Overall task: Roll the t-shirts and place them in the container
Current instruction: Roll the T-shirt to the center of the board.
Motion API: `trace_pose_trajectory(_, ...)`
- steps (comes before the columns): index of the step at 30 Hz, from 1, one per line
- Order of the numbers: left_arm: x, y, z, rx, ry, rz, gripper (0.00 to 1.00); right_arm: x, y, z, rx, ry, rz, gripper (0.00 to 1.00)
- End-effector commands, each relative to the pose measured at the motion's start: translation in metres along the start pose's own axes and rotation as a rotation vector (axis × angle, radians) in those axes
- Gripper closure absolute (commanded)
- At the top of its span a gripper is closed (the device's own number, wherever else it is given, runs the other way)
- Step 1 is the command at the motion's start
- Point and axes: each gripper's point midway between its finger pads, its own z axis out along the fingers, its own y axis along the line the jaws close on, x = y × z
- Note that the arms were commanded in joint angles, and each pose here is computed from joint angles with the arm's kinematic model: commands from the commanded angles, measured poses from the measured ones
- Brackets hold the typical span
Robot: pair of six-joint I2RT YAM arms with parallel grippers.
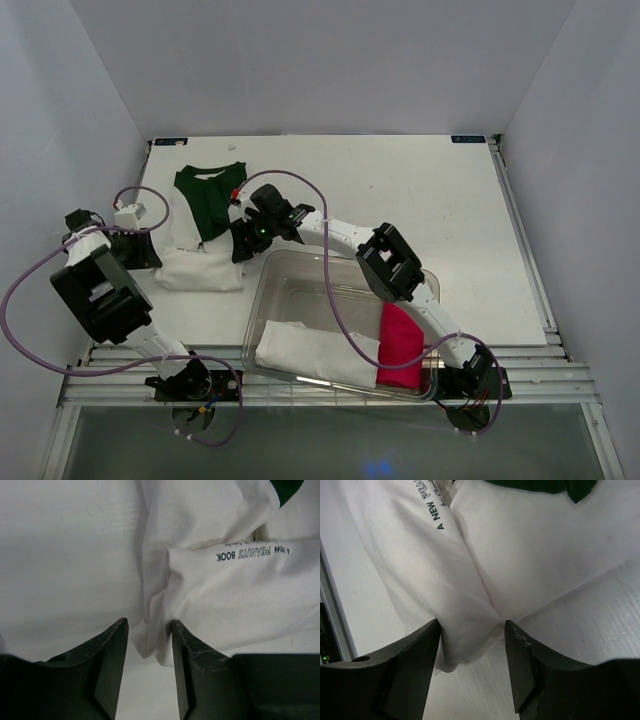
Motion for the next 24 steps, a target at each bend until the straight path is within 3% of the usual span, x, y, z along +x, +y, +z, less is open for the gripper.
trace_pose_trajectory(1, -0.047, 0.014, -0.027, -0.082, -0.114, 0.085, 0.48, -0.067, 0.023, -0.039, 0.044, -0.151, -0.173, 0.39)
trace_pose_trajectory(3, -0.067, 0.017, -0.040, -0.113, -0.155, 0.121, 0.40, -0.076, 0.025, -0.046, 0.083, -0.177, -0.215, 0.39)
trace_pose_trajectory(9, -0.092, 0.007, -0.058, -0.204, -0.150, 0.333, 0.41, -0.090, 0.061, -0.057, 0.086, -0.219, -0.399, 0.38)
trace_pose_trajectory(12, -0.095, -0.014, -0.059, -0.121, -0.150, 0.439, 0.43, -0.082, 0.092, -0.054, 0.029, -0.216, -0.527, 0.38)
trace_pose_trajectory(14, -0.077, -0.032, -0.058, -0.023, -0.108, 0.503, 0.43, -0.056, 0.098, -0.044, -0.025, -0.174, -0.564, 0.39)
trace_pose_trajectory(18, -0.028, -0.060, -0.061, 0.191, -0.037, 0.889, 0.39, -0.013, 0.092, -0.024, -0.075, -0.089, -0.545, 0.42)
trace_pose_trajectory(24, -0.009, -0.048, -0.042, 0.208, -0.049, 1.045, 0.31, -0.012, 0.082, 0.000, -0.058, -0.056, -0.580, 0.40)
